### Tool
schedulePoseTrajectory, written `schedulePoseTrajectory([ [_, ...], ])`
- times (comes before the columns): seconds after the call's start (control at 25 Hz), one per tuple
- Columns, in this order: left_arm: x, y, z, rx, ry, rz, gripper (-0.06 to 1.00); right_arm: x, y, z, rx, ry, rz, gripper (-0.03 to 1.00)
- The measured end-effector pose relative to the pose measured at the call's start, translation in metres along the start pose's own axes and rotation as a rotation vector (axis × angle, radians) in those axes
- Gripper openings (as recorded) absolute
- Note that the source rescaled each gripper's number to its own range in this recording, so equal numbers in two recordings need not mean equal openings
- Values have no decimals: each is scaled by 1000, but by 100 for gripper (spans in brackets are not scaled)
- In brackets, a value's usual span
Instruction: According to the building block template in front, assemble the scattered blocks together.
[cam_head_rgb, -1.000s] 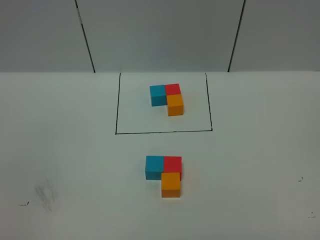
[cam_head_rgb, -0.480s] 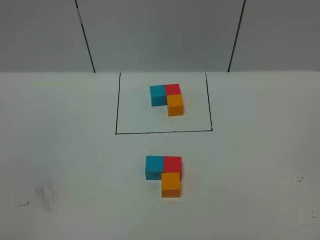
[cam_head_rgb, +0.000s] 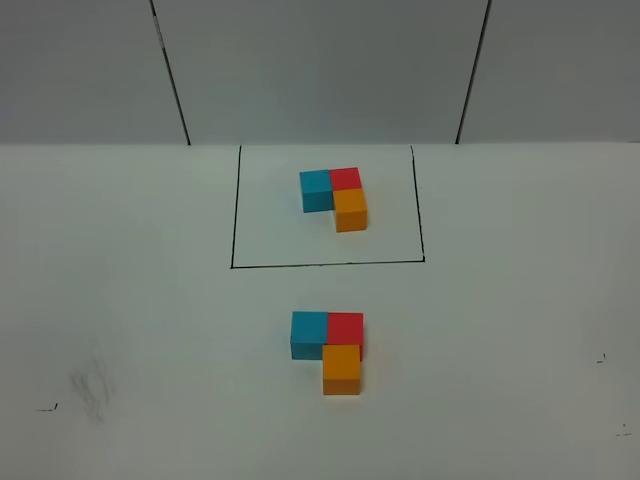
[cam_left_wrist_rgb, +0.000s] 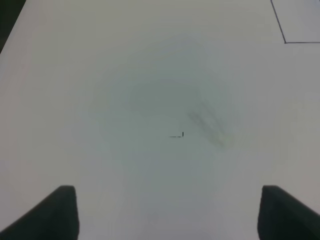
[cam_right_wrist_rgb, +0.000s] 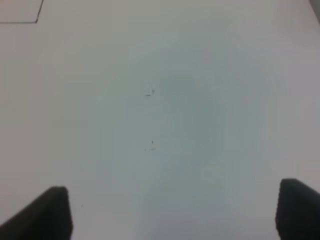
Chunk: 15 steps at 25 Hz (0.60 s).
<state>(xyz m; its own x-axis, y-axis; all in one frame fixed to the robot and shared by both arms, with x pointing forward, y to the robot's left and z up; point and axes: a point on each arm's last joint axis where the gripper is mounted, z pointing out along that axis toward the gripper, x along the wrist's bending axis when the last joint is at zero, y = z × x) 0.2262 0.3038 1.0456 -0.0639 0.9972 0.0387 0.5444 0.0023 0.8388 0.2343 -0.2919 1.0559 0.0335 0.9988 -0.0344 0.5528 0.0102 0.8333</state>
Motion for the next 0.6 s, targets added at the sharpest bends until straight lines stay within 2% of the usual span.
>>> schedulePoseTrajectory([
  [0.6,0,0,0,0,0,0,84,-2,0,9,-42,-13,47,89],
])
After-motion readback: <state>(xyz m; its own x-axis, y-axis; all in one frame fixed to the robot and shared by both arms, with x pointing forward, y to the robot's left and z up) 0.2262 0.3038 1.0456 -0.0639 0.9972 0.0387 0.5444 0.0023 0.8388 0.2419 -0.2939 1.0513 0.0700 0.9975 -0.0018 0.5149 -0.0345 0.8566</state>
